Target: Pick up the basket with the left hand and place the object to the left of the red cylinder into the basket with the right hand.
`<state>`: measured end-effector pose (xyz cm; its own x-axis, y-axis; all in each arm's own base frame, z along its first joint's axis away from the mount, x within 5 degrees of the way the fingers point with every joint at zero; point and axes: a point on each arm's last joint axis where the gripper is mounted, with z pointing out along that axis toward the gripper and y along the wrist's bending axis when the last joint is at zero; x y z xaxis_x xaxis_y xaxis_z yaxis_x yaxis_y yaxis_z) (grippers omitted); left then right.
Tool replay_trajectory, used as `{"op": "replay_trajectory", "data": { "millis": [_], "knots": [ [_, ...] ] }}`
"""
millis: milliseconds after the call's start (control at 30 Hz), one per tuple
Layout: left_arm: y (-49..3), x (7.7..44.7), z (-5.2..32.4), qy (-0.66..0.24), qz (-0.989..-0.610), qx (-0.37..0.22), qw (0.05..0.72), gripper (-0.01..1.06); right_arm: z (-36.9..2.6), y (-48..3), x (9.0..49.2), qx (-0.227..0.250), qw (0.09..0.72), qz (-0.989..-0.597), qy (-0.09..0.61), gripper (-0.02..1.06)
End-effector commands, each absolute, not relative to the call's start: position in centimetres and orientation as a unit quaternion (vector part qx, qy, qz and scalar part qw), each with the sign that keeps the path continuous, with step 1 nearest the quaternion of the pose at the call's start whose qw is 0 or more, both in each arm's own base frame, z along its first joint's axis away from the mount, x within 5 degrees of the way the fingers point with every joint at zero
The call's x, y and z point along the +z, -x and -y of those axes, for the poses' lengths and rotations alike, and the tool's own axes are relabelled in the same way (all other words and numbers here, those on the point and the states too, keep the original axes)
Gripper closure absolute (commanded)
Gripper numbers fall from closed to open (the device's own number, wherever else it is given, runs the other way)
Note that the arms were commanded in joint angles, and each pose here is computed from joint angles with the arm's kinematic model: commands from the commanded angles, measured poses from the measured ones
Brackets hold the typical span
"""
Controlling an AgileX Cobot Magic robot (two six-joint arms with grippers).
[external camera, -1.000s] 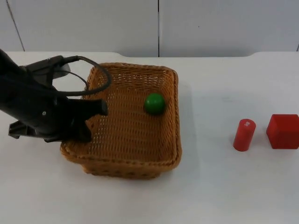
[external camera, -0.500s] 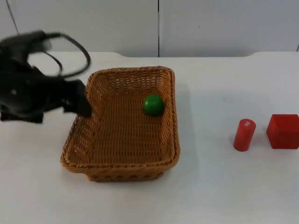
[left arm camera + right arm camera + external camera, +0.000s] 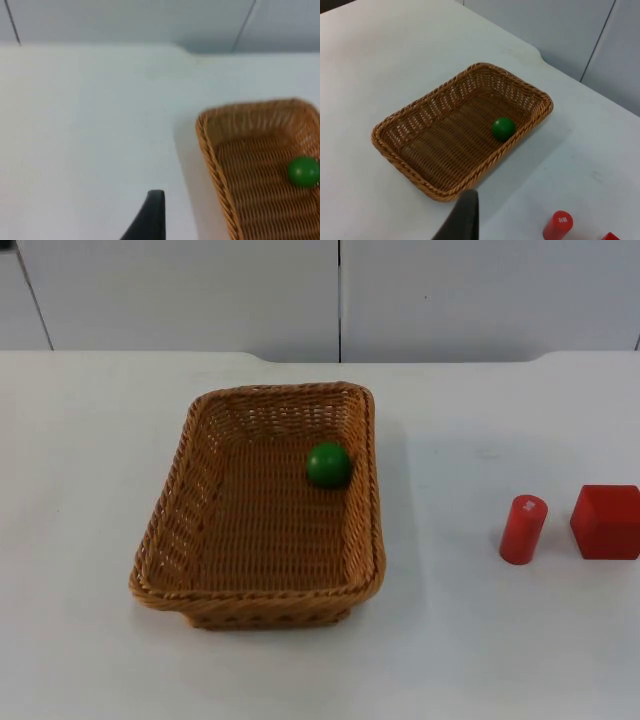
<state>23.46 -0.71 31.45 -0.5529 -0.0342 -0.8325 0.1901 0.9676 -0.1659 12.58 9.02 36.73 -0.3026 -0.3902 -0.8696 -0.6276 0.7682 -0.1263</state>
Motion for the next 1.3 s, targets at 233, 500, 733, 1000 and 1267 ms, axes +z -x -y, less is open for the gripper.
{"op": "replay_trajectory", "data": {
  "millis": [233,500,733,1000,1267],
  "knots": [
    [-17.0,35.3,0.1,-0.044,-0.863,-0.057,0.500,0.15,-8.8,-12.5,36.9,0.119,0.507,-0.793,0.314,0.16],
    [-13.4,36.9,0.7,-0.028,-0.845,-0.071,0.530,0.15,-8.3,-11.7,37.7,0.128,0.533,-0.778,0.308,0.16],
    [-10.9,36.9,1.3,-0.036,-0.854,-0.091,0.511,0.15,-6.9,-9.7,38.9,0.137,0.570,-0.753,0.298,0.16],
    [-8.0,35.5,2.3,-0.057,-0.842,-0.117,0.523,0.15,-5.5,-7.8,38.6,0.136,0.565,-0.757,0.298,0.16],
    [-5.3,34.4,2.7,-0.121,-0.823,-0.106,0.545,0.15,-4.3,-6.1,37.3,0.136,0.563,-0.759,0.297,0.16]
  ]
}}
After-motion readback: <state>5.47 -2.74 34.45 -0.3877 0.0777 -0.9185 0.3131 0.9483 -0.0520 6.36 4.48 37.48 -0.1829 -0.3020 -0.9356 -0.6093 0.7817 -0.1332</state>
